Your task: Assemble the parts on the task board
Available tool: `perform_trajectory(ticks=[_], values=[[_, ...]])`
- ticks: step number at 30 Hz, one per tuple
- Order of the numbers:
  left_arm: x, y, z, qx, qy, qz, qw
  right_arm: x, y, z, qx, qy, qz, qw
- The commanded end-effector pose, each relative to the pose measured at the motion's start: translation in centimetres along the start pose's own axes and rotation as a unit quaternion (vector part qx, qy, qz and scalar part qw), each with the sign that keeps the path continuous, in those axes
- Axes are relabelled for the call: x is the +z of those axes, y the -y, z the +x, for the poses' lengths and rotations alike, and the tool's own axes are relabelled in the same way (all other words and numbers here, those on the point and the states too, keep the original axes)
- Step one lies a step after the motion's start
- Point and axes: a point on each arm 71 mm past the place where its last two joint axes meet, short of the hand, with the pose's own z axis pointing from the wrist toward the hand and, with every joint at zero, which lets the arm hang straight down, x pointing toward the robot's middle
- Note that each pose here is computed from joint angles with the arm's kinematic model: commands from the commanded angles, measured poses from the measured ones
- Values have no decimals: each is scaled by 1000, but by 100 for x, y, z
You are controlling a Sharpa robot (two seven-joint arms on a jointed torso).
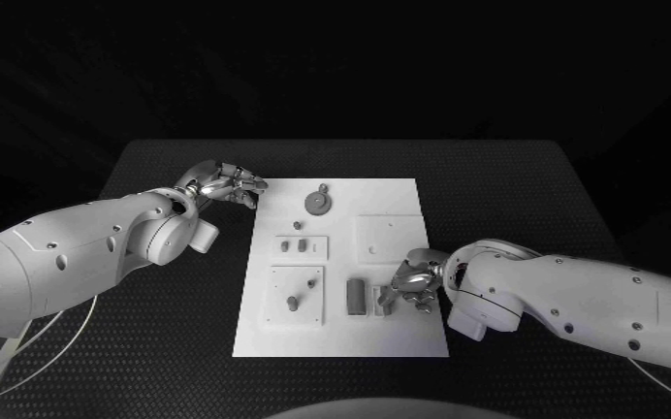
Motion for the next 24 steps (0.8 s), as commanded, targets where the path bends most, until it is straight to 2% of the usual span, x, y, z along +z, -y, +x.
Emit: perform_trajectory(ticks=[1,13,24], values=[[3,13,20,0,-8,3,1000,1,-70,74,7,-11,-21,1000],[3,11,24,4,-10,2,1000,-8,-68,103,6,-28,-16,999],[1,10,23,4,-11,1,1000,12,-46,78,3,-23,-9,1000]])
